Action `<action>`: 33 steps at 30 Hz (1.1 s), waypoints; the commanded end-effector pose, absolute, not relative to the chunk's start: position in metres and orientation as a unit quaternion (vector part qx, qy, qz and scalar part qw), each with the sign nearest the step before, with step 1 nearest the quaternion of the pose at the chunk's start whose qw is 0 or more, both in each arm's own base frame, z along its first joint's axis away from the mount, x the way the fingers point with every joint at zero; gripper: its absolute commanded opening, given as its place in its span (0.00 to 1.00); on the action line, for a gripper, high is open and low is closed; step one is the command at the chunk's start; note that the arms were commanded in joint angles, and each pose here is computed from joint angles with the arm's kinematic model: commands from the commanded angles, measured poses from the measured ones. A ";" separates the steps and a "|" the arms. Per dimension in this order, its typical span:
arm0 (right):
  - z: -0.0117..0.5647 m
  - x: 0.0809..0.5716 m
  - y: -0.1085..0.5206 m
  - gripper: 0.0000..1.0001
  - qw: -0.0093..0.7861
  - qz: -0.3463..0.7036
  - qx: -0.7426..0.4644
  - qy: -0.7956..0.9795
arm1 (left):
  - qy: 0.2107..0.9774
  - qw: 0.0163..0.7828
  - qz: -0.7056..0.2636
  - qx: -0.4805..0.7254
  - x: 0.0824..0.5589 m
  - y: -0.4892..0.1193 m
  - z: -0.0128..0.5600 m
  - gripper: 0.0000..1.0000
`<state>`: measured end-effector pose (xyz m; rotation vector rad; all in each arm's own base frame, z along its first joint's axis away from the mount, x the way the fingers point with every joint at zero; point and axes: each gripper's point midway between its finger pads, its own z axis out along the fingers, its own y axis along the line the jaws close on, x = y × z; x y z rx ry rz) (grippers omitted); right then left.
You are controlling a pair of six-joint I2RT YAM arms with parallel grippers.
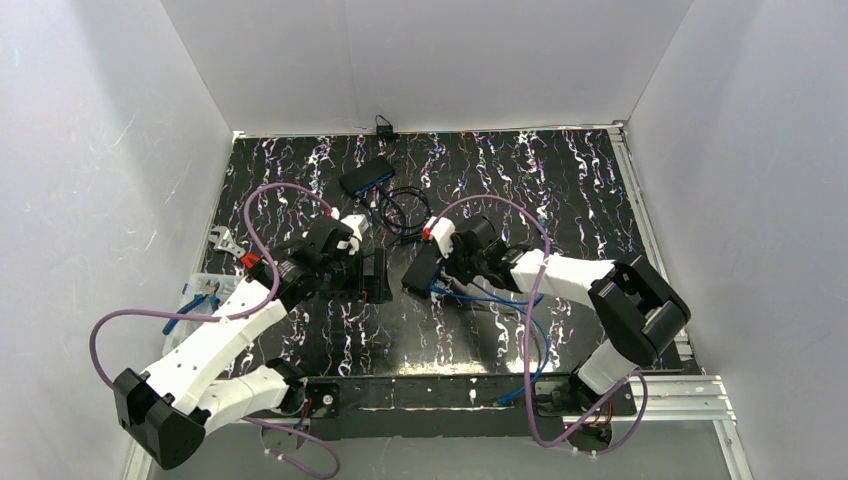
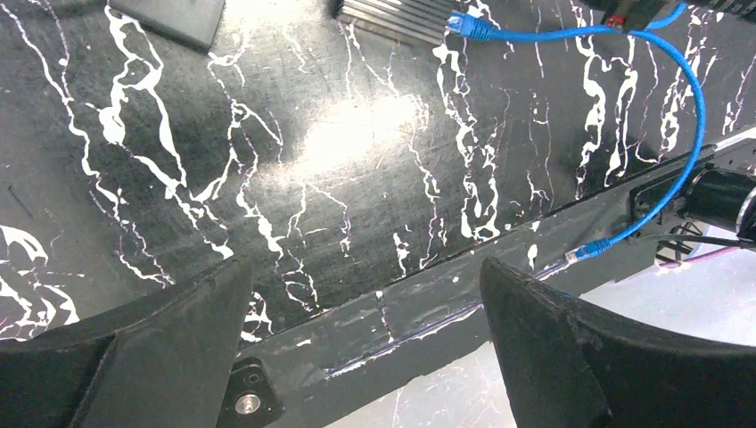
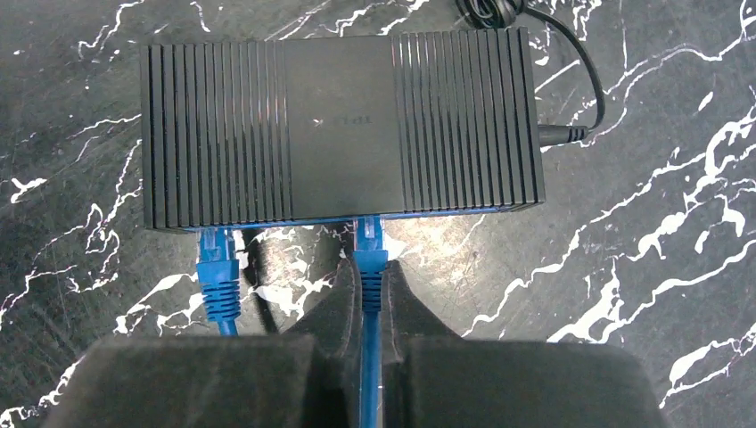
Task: Insert the plug into the switch port
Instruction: Insert the connector into the switch port, then reset both arms
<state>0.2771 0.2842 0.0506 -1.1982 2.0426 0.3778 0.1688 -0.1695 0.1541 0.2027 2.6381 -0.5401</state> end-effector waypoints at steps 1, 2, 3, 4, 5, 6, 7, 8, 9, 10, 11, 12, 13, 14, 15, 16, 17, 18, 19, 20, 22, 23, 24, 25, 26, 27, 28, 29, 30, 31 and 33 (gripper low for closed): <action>0.068 0.316 0.297 0.08 0.390 0.128 -0.419 0.810 | 0.952 0.239 -0.177 0.067 0.163 -0.152 0.166 0.98; 0.066 0.317 0.296 0.10 0.387 0.127 -0.417 0.813 | 0.952 0.240 -0.177 0.066 0.162 -0.151 0.166 0.98; 0.064 0.318 0.296 0.11 0.384 0.126 -0.414 0.816 | 0.952 0.240 -0.177 0.065 0.161 -0.150 0.165 0.98; 0.062 0.320 0.295 0.14 0.381 0.124 -0.412 0.818 | 0.952 0.241 -0.178 0.063 0.161 -0.150 0.165 0.98; 0.061 0.321 0.295 0.16 0.379 0.123 -0.410 0.820 | 0.951 0.243 -0.179 0.062 0.160 -0.149 0.165 0.98; 0.061 0.321 0.294 0.19 0.379 0.122 -0.407 0.822 | 0.951 0.244 -0.180 0.061 0.160 -0.149 0.165 0.98; 0.062 0.322 0.292 0.23 0.380 0.120 -0.404 0.824 | 0.951 0.244 -0.181 0.061 0.159 -0.149 0.165 0.98; 0.064 0.323 0.291 0.28 0.381 0.120 -0.402 0.824 | 0.950 0.245 -0.182 0.061 0.159 -0.149 0.165 0.98; 0.066 0.324 0.290 0.36 0.385 0.119 -0.400 0.823 | 0.950 0.245 -0.183 0.061 0.159 -0.149 0.165 0.98; 0.069 0.324 0.289 0.42 0.388 0.119 -0.398 0.823 | 0.950 0.245 -0.184 0.061 0.159 -0.150 0.165 0.98; 0.074 0.324 0.289 0.46 0.392 0.120 -0.397 0.821 | 0.950 0.246 -0.185 0.060 0.159 -0.150 0.165 0.98; 0.079 0.325 0.288 0.47 0.398 0.121 -0.396 0.819 | 0.949 0.247 -0.186 0.060 0.159 -0.150 0.166 0.98; 0.084 0.325 0.287 0.48 0.403 0.122 -0.395 0.817 | 0.949 0.248 -0.186 0.060 0.160 -0.150 0.167 0.98; 0.091 0.325 0.287 0.49 0.410 0.123 -0.394 0.814 | 0.948 0.250 -0.187 0.060 0.160 -0.150 0.168 0.98; 0.097 0.324 0.286 0.49 0.415 0.123 -0.392 0.811 | 0.948 0.250 -0.188 0.060 0.160 -0.151 0.168 0.98; 0.105 0.324 0.285 0.50 0.422 0.125 -0.391 0.808 | 0.948 0.251 -0.188 0.060 0.161 -0.151 0.169 0.98; 0.112 0.323 0.284 0.51 0.429 0.125 -0.389 0.806 | 0.947 0.252 -0.188 0.059 0.161 -0.151 0.170 0.98; 0.118 0.320 0.280 0.52 0.430 0.125 -0.387 0.806 | 0.947 0.254 -0.188 0.059 0.162 -0.151 0.172 0.98; 0.126 0.318 0.278 0.54 0.436 0.127 -0.383 0.804 | 0.946 0.256 -0.188 0.059 0.162 -0.150 0.174 0.98; 0.135 0.316 0.276 0.55 0.444 0.130 -0.380 0.801 | 0.946 0.259 -0.188 0.058 0.163 -0.150 0.176 0.98; 0.153 0.311 0.271 0.57 0.459 0.135 -0.369 0.797 | 0.944 0.267 -0.188 0.057 0.164 -0.149 0.181 0.98; 0.162 0.309 0.268 0.59 0.467 0.135 -0.362 0.796 | 0.942 0.271 -0.187 0.057 0.165 -0.149 0.184 0.98; 0.171 0.307 0.264 0.61 0.475 0.136 -0.352 0.795 | 0.941 0.276 -0.186 0.056 0.166 -0.148 0.186 0.98; 0.180 0.306 0.261 0.63 0.483 0.137 -0.342 0.794 | 0.940 0.281 -0.186 0.055 0.167 -0.147 0.189 0.98; 0.188 0.304 0.257 0.66 0.490 0.137 -0.332 0.794 | 0.939 0.284 -0.184 0.054 0.167 -0.146 0.192 0.98; 0.197 0.301 0.252 0.69 0.497 0.137 -0.321 0.795 | 0.938 0.295 -0.177 0.050 0.170 -0.142 0.196 0.98; 0.205 0.299 0.247 0.71 0.502 0.137 -0.310 0.796 | 0.936 0.303 -0.172 0.049 0.171 -0.139 0.200 0.98; 0.211 0.296 0.243 0.72 0.506 0.135 -0.302 0.796 | 0.934 0.310 -0.170 0.048 0.172 -0.137 0.204 0.98; 0.217 0.293 0.237 0.73 0.510 0.134 -0.293 0.797 | 0.932 0.320 -0.166 0.046 0.173 -0.135 0.208 0.98; 0.225 0.291 0.232 0.74 0.515 0.134 -0.280 0.799 | 0.929 0.330 -0.163 0.045 0.175 -0.132 0.213 0.98; 0.239 0.284 0.218 0.76 0.525 0.129 -0.247 0.804 | 0.921 0.352 -0.160 0.047 0.176 -0.127 0.225 0.98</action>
